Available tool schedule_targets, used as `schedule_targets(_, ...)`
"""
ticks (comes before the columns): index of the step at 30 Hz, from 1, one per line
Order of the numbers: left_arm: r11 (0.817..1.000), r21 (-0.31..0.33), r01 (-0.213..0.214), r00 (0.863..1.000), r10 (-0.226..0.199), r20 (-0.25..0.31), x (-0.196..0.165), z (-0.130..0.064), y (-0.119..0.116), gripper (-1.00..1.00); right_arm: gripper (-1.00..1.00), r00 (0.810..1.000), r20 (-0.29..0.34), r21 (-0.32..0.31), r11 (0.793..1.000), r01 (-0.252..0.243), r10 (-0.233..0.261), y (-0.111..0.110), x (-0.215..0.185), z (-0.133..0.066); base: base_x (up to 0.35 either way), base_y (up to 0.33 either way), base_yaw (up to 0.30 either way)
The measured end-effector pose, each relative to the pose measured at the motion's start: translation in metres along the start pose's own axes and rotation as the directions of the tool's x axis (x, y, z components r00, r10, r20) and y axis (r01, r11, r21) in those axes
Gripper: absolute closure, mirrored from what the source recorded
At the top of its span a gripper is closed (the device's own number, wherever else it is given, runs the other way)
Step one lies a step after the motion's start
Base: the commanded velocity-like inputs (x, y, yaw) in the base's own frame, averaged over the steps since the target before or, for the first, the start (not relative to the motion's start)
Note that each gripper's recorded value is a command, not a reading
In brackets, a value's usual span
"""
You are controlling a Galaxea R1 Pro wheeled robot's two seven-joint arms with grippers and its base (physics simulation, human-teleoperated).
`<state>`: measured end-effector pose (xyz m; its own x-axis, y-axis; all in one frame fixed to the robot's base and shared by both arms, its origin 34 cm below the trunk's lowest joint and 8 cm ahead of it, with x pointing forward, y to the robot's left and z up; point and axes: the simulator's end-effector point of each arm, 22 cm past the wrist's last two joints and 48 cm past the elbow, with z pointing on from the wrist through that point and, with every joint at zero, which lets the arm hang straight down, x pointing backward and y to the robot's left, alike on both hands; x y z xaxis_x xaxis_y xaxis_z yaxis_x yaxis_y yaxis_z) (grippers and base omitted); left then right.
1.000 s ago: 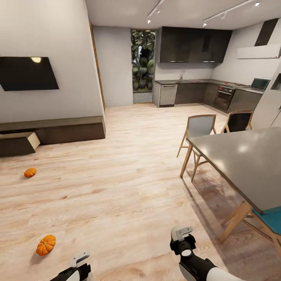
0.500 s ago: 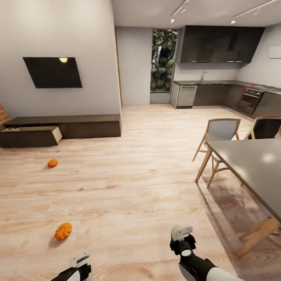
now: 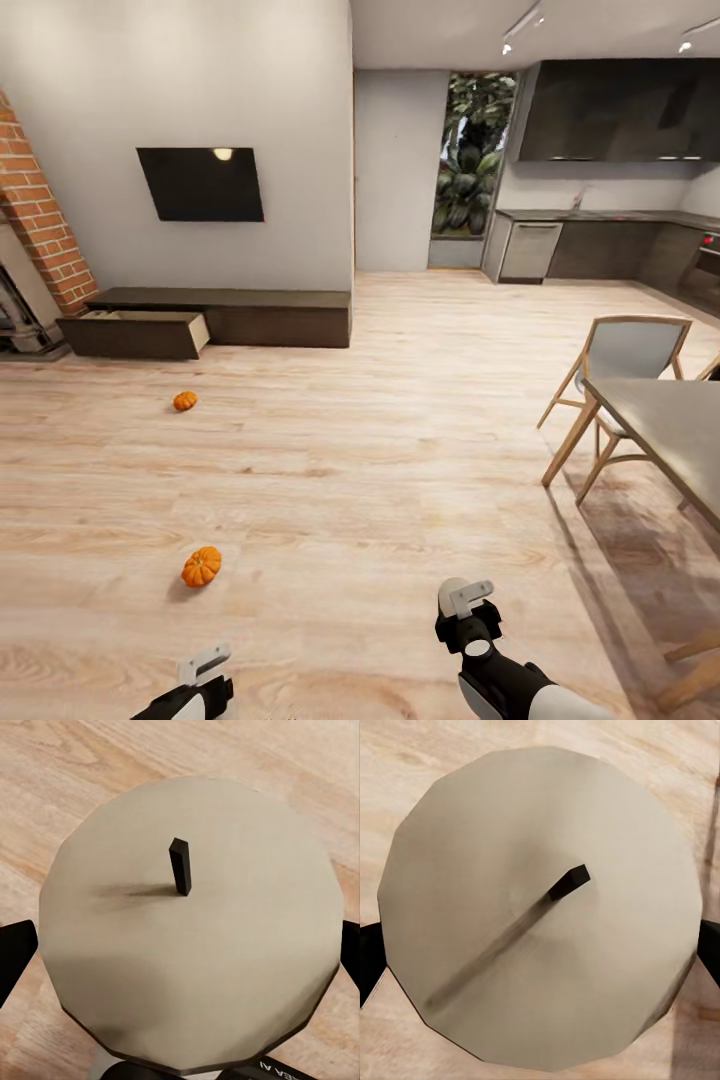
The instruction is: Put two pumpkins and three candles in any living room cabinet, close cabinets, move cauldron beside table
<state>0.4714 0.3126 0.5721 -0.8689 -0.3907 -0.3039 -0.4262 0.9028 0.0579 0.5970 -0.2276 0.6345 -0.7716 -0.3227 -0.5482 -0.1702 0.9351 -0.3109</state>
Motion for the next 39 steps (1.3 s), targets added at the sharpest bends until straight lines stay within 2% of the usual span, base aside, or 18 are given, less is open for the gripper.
schedule_targets(24, 1.0, -0.001, 0.0, 1.0, 0.0, -0.001, 0.0005, 0.0001, 0.0007, 1.0, 1.0, 1.0, -0.001, 0.0, 1.0, 0.0, 0.0, 0.0002, 0.0011, -0.0002, 0.001, 0.0, 0.287)
schedule_targets(39, 1.0, -0.01, -0.001, 1.0, 0.001, -0.011, 0.005, 0.0007, 0.0055, 1.0, 1.0, 1.0, -0.002, -0.002, 1.0, 0.001, -0.001, 0.0017, 0.0018, -0.0006, 0.256, 0.0, 0.287)
